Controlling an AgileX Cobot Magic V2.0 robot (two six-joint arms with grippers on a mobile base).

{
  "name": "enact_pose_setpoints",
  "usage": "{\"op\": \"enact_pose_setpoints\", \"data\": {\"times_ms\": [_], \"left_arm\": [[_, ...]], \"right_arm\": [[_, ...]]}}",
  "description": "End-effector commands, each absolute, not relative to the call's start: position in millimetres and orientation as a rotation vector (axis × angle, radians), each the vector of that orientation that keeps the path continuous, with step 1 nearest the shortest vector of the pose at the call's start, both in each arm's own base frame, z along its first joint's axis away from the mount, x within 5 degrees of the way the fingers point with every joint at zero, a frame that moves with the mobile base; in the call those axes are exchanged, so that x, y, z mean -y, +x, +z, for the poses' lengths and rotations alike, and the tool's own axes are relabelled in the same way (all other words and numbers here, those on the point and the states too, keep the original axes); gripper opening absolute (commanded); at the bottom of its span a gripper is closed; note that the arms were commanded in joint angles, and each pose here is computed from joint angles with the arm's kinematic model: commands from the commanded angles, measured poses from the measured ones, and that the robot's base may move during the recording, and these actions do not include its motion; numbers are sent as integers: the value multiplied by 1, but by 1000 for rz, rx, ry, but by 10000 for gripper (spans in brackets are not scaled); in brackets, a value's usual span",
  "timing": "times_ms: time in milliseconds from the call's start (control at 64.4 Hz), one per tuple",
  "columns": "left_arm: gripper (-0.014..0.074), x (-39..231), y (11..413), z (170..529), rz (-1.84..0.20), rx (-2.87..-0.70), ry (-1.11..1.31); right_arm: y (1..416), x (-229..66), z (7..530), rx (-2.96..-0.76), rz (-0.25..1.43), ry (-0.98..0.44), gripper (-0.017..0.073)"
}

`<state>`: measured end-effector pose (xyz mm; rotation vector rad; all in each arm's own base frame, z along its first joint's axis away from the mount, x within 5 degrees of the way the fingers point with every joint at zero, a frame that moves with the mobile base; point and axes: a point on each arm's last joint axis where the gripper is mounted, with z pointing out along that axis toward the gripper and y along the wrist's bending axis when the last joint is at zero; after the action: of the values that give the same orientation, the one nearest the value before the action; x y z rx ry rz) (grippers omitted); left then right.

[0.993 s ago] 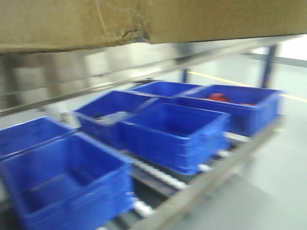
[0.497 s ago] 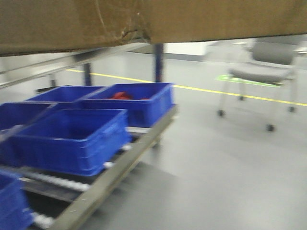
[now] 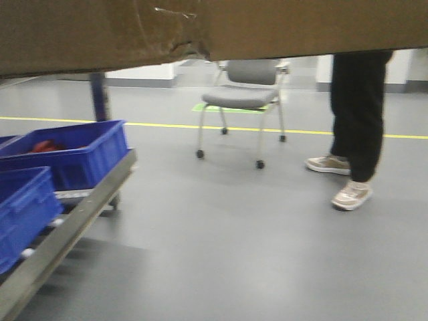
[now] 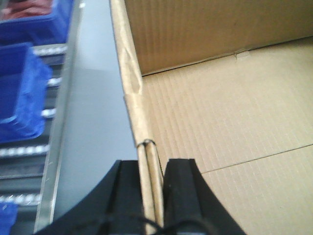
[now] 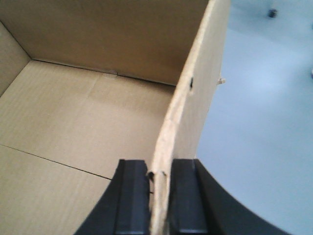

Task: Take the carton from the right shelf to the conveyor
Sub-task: 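Hold the carton in both grippers while the base drives to the conveyor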

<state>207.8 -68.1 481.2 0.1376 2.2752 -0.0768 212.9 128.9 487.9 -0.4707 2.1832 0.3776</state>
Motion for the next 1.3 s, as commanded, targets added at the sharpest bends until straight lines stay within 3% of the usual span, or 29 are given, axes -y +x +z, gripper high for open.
{"op": "enact_pose_setpoints", "data": {"times_ms": [0,1288], "left_arm": [[-19,68,205,485,-80,-2256,159],[-19,68,205,485,-78,-2255,158]], "right_arm": [[210,-129,500,-2081,400,-473,-61],[210,-129,500,-2081,408,-473,-61]]}}
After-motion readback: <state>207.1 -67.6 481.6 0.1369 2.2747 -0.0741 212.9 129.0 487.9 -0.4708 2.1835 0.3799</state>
